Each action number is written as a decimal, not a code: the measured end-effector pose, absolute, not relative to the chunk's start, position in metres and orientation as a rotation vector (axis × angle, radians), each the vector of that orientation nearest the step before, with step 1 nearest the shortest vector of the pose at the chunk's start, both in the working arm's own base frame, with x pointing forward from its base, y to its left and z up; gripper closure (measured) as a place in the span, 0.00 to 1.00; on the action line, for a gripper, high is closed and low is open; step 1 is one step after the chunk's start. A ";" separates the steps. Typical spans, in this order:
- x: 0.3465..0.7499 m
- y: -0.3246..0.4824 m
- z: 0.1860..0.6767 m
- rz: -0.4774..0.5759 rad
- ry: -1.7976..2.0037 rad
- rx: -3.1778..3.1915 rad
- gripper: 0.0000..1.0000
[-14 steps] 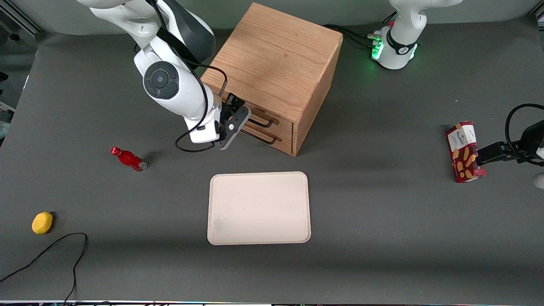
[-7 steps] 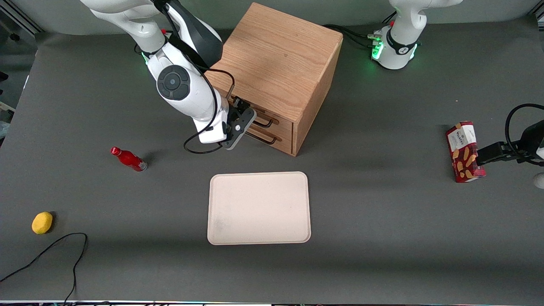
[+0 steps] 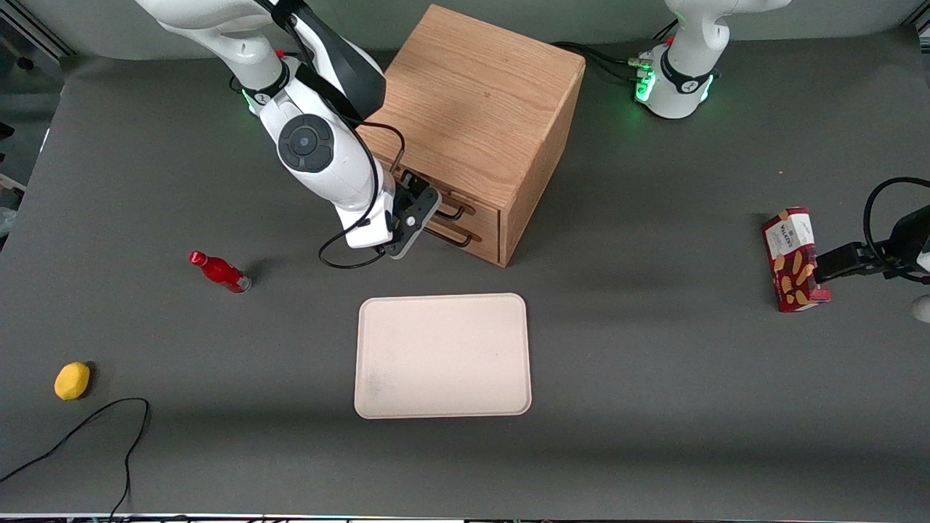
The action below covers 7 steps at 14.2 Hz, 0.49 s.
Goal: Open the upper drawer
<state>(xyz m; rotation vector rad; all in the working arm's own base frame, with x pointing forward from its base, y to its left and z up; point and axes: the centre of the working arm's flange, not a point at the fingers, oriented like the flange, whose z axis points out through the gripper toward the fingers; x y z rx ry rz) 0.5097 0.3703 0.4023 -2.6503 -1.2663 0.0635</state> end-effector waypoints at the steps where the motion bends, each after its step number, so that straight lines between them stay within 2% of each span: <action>1: 0.518 0.363 0.402 0.038 -1.267 -2.663 0.00; 7: 0.592 0.291 0.396 -0.051 -1.244 -2.691 0.00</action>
